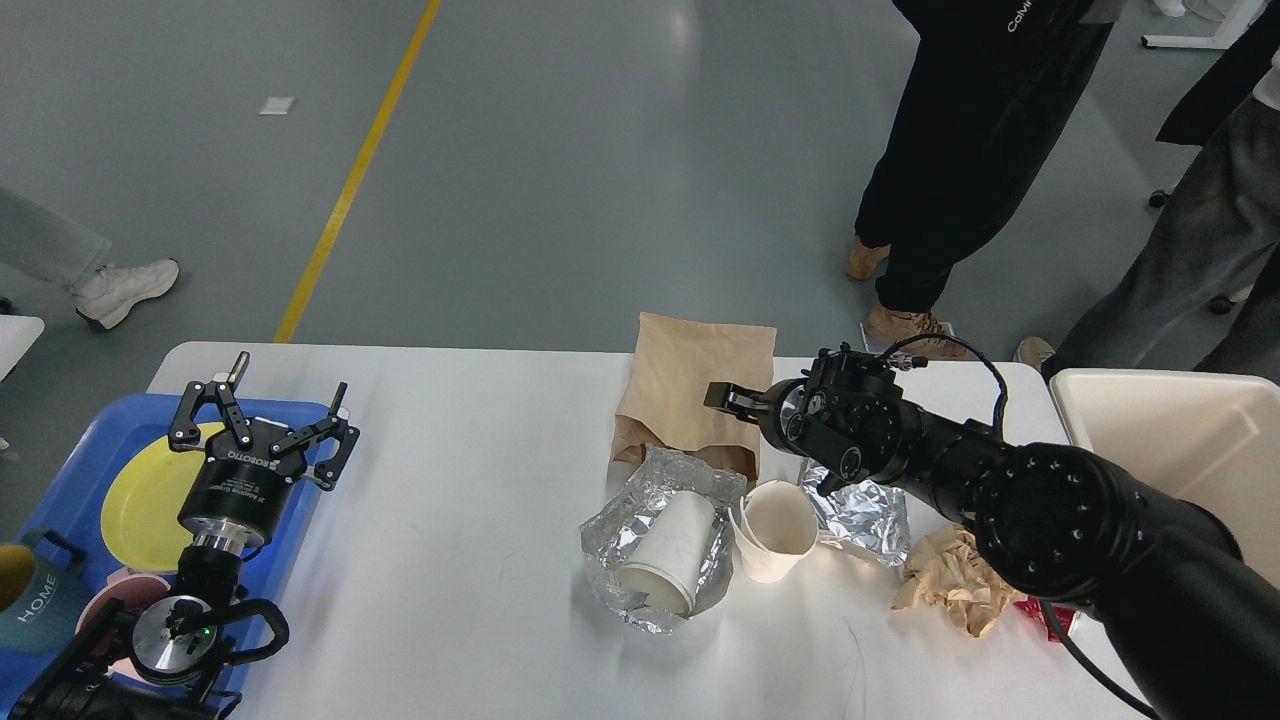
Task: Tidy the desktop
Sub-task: 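Lower the right gripper onto the brown paper bag's top and grasp it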
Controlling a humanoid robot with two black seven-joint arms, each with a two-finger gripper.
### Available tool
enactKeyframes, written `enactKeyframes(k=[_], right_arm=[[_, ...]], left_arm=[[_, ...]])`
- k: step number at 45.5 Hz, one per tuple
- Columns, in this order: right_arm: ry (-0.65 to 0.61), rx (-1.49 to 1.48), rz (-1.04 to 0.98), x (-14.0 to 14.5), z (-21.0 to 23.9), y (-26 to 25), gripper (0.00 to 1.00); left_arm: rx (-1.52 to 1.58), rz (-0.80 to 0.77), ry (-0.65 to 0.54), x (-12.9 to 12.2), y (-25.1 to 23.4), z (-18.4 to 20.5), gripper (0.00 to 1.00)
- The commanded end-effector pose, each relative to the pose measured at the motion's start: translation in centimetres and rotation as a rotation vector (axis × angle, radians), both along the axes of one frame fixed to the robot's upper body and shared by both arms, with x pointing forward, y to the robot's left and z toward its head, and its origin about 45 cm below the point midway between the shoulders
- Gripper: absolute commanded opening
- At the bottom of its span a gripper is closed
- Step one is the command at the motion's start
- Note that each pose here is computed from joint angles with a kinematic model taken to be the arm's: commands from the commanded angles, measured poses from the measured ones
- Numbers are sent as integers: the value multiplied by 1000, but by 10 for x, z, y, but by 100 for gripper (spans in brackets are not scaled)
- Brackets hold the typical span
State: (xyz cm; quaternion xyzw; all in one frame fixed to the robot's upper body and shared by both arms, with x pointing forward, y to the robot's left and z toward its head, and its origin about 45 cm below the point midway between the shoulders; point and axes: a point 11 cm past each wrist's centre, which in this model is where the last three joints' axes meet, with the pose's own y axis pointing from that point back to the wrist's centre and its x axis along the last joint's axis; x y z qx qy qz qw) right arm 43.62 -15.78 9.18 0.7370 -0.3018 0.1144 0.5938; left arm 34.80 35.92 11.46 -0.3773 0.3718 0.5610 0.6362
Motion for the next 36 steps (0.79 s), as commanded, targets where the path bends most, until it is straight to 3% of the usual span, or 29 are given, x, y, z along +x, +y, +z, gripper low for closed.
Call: enactKeyframes(k=[1, 10, 16, 31, 36], right_arm=[[6, 51, -24, 0, 2, 6, 100], [35, 64, -11, -8, -4, 12, 99], [48, 65, -5, -12, -8, 14, 92], [21, 55, -17, -12, -10, 12, 19], [16, 41, -3, -12, -10, 12, 0]], left_arm=[[0, 0, 0, 0, 0, 0, 97], [0, 0, 0, 0, 0, 0, 97], [0, 0, 0, 0, 0, 0, 97], [0, 0, 0, 0, 0, 0, 97], [0, 0, -1, 0, 0, 0, 96]])
